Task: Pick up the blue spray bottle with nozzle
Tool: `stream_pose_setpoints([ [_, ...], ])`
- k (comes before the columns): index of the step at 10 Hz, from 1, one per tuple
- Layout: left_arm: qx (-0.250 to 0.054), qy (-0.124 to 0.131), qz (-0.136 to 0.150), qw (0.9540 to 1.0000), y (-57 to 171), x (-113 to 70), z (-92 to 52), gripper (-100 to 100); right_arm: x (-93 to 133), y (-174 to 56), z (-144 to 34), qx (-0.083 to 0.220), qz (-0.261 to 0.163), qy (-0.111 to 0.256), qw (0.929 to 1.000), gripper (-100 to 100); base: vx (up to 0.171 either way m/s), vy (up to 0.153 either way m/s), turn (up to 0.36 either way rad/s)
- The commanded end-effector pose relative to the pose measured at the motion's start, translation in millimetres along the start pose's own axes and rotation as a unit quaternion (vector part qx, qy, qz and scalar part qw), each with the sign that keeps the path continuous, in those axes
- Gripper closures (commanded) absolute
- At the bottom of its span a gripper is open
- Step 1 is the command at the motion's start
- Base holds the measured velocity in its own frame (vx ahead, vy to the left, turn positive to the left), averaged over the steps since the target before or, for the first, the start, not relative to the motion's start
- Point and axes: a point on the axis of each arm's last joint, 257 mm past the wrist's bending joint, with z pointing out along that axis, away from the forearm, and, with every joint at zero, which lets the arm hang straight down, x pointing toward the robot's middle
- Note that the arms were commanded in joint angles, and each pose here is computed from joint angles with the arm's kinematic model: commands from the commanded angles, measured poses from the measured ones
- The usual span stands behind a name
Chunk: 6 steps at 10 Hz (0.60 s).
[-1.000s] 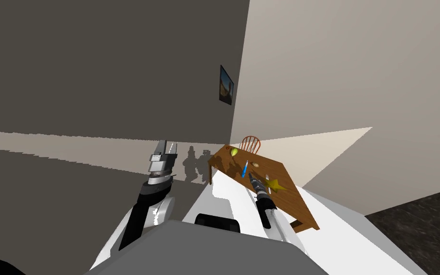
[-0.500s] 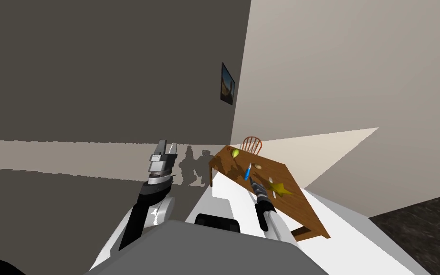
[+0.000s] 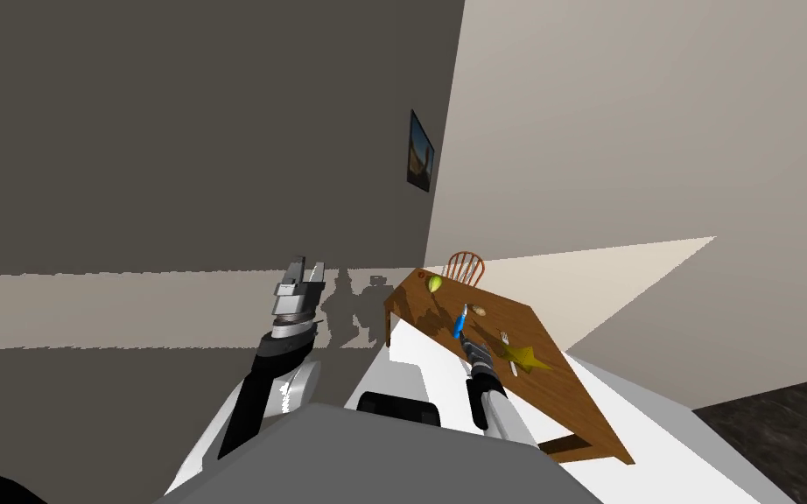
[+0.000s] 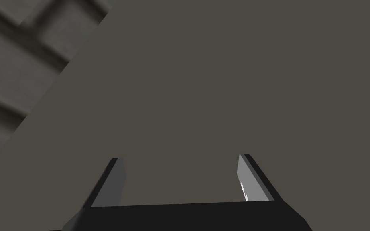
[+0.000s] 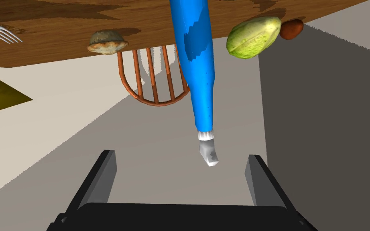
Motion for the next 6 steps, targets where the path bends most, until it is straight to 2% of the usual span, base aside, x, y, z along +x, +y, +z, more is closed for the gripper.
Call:
stream_pose_setpoints([
  [1,0.0,0.0,0.0,1.0,0,0.0,0.0,0,9,-12,-1.9,0.021,-0.023,0.002,0.9995,-100,0.126,0.045,0.03],
  [3,0.0,0.0,0.0,1.0,0,0.0,0.0,0,14,-19,-4.2,0.033,-0.039,0.003,0.9987,-100,0.091,0.018,0.02],
  [6,0.0,0.0,0.0,1.0,0,0.0,0.0,0,28,-32,-12.2,0.063,-0.071,0.005,0.9955,-100,0.14,0.004,0.045],
])
